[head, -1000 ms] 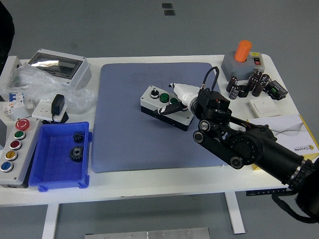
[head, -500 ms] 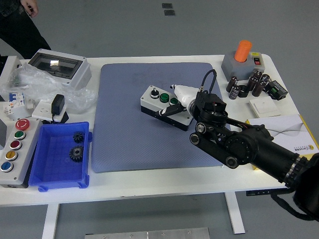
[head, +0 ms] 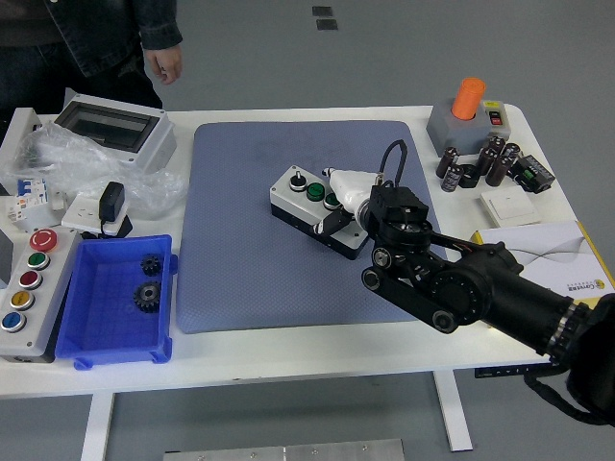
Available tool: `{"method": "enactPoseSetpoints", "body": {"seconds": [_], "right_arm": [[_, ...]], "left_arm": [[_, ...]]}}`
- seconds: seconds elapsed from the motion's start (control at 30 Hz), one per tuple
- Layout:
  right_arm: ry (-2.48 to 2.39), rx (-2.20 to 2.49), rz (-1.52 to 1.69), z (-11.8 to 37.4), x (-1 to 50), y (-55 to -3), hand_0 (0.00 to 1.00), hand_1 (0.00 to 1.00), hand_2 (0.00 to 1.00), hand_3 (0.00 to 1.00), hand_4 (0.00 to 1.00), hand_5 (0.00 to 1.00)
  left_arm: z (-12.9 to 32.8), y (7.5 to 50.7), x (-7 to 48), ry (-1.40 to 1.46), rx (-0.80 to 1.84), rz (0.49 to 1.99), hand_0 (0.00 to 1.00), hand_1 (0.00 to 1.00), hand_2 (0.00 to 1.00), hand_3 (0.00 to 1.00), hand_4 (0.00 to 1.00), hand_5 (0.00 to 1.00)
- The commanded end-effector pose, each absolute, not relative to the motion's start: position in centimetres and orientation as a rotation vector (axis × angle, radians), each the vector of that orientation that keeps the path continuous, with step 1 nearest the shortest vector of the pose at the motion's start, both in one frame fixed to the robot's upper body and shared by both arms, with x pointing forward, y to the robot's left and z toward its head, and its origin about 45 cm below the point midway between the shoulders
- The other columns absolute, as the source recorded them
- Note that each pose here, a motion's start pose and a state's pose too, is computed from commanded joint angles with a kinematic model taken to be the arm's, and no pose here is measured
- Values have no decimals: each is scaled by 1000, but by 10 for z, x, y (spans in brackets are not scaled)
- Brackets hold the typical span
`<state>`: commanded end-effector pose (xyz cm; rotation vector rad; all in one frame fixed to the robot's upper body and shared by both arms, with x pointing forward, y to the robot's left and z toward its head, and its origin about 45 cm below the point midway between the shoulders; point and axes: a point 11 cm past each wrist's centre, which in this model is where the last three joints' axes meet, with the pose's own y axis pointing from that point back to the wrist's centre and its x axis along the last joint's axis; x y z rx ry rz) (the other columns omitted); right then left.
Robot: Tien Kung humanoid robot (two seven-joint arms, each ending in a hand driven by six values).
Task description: Pick up the button,place it on the desk,press the button,press the button
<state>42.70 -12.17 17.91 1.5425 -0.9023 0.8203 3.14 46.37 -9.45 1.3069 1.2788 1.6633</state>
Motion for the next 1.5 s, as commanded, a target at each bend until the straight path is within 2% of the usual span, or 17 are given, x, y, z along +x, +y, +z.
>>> {"method": "enactPoseSetpoints", "body": {"seconds": [0.07, 0.1, 0.27, 0.3, 0.47, 0.5, 0.77, 1.07, 1.1, 1.27, 1.3, 1.47, 1.5], "right_arm": [[-901, 1539, 831, 180, 427, -121, 269, 557, 579, 965, 675, 136], [-898, 1537, 835, 180, 427, -121, 238, 485, 478, 662, 477, 34], [-885, 1529, 849, 178, 425, -120, 238, 485, 478, 662, 477, 34], [-882, 1528, 851, 177, 425, -120, 219, 446, 380, 470, 484, 2], [-869, 1524, 873, 177, 423, -118, 219, 446, 380, 470, 484, 2], [-867, 1523, 879, 177, 422, -118, 222, 444, 360, 439, 420, 2], [-878, 1517, 931, 183, 421, -116, 221, 447, 360, 439, 393, 2], [-892, 1505, 1047, 220, 425, -128, 227, 467, 376, 444, 360, 2], [-890, 1512, 1066, 226, 425, -129, 236, 489, 402, 447, 222, 2], [-863, 1572, 1196, 252, 425, -134, 236, 489, 402, 447, 222, 2], [-851, 1587, 1214, 255, 424, -136, 254, 502, 414, 431, 171, 2], [-786, 1674, 1255, 253, 416, -143, 254, 502, 414, 431, 171, 2], [-772, 1699, 1260, 253, 414, -142, 395, 529, 424, 429, 176, 2]], "left_arm": [[-95, 464, 32, 1278, 1307, 1664, 614, 529, 502, 585, 527, 147], [-95, 464, 32, 1277, 1306, 1664, 613, 528, 503, 585, 521, 142], [-94, 464, 32, 1274, 1306, 1664, 613, 528, 503, 585, 521, 142], [-94, 464, 32, 1274, 1306, 1664, 613, 526, 503, 584, 518, 142], [-94, 465, 32, 1273, 1308, 1666, 613, 526, 503, 584, 518, 142], [-94, 465, 32, 1273, 1307, 1667, 612, 527, 502, 583, 515, 145], [-94, 466, 32, 1272, 1306, 1673, 612, 526, 502, 584, 516, 142], [-93, 469, 31, 1272, 1307, 1681, 611, 526, 502, 582, 514, 143], [-92, 469, 31, 1271, 1307, 1682, 612, 528, 503, 584, 514, 144], [-92, 469, 33, 1269, 1305, 1686, 612, 528, 503, 584, 514, 144], [-92, 469, 33, 1268, 1304, 1687, 611, 529, 502, 583, 510, 149], [-92, 469, 33, 1268, 1301, 1689, 611, 529, 502, 583, 510, 149], [-92, 469, 33, 1268, 1301, 1690, 611, 529, 503, 583, 509, 155]]}}
